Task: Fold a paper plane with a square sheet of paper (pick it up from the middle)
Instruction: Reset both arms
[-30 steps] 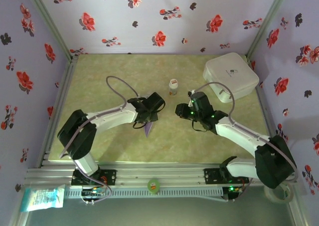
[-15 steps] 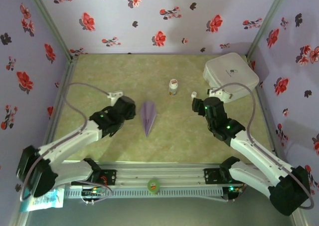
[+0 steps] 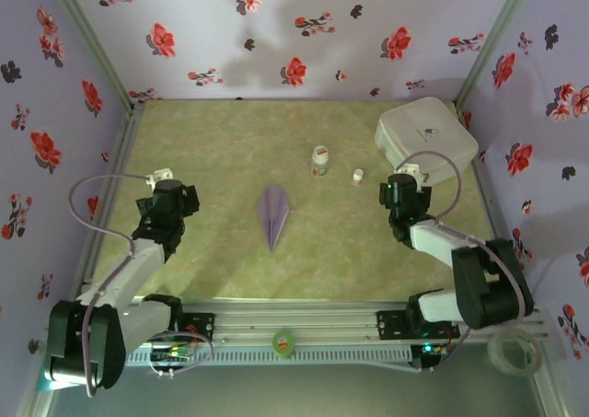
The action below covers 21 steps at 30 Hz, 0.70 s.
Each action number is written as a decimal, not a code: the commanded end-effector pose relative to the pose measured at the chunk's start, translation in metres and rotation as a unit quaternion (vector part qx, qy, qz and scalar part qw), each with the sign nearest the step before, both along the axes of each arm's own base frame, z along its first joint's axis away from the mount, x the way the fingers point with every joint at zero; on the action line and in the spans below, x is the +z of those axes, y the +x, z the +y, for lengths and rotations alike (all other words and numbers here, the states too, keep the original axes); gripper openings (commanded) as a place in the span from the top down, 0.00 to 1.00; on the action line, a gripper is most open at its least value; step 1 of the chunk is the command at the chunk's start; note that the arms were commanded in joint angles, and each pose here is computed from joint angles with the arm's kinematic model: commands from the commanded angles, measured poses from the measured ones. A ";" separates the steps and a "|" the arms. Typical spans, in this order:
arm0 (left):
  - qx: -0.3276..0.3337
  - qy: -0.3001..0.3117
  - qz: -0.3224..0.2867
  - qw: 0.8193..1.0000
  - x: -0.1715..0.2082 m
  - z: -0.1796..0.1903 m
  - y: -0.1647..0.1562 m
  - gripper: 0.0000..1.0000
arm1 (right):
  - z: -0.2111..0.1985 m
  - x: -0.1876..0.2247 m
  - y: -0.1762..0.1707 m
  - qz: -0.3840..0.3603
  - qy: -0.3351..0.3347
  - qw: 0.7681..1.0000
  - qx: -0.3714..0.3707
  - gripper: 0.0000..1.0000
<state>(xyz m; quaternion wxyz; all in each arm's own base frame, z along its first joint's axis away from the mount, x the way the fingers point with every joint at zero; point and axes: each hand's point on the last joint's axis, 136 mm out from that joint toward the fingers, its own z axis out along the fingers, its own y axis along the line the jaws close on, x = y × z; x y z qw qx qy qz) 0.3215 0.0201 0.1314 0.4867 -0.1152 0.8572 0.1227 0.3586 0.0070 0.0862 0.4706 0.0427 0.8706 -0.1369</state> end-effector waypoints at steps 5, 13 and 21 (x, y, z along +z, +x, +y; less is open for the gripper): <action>-0.050 0.037 -0.092 0.994 -0.003 0.009 0.027 0.01 | 0.024 0.017 0.026 -0.098 0.007 0.989 0.108 0.16; -0.132 0.013 -0.145 0.980 -0.005 -0.010 0.058 0.00 | -0.015 0.006 0.028 -0.153 0.083 0.983 0.056 0.15; -0.027 0.003 -0.106 0.994 -0.033 0.026 0.067 0.00 | -0.031 0.001 0.034 -0.117 0.090 0.989 0.008 0.01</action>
